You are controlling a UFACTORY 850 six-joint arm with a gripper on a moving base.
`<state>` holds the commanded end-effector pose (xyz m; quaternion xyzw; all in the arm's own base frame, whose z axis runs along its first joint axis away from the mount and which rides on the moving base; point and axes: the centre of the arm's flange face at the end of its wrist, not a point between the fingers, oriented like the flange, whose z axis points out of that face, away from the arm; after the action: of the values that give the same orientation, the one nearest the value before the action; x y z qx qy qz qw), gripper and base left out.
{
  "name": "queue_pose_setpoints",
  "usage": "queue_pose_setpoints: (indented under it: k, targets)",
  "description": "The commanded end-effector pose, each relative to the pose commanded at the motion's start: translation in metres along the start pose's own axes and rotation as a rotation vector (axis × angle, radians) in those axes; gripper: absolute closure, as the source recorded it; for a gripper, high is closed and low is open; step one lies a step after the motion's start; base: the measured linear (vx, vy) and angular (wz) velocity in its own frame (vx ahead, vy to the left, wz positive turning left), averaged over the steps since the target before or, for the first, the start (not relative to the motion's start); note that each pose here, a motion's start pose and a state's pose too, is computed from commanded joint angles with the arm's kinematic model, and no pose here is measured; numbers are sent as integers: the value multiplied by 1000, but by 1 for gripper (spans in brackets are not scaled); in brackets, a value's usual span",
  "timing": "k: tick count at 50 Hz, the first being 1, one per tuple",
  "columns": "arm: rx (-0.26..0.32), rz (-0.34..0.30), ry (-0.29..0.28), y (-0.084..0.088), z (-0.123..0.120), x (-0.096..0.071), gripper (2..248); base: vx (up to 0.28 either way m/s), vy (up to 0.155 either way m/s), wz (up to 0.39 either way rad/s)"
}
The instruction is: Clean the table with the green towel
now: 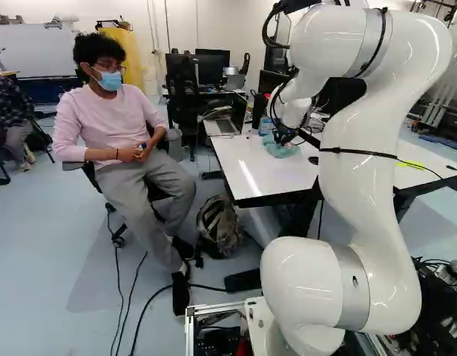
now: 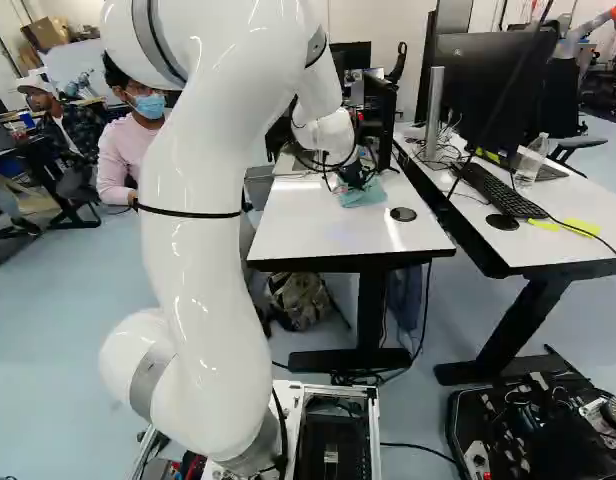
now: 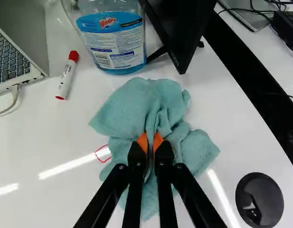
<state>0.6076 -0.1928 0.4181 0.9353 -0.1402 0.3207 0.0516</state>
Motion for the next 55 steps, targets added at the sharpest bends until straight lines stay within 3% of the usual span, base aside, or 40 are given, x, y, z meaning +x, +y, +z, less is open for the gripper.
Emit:
queue_pose_setpoints:
  k: [13,25,41,55]
  targets:
    - [1,-1,1,-1,1,1,216,0,0,0]
    - [7,-9,13,-7,12,12,216,0,0,0]
    - [29,-37,27,-31,23,24,216,0,0,0]
    - [52,-65,26,-56,20,22,216,0,0,0]
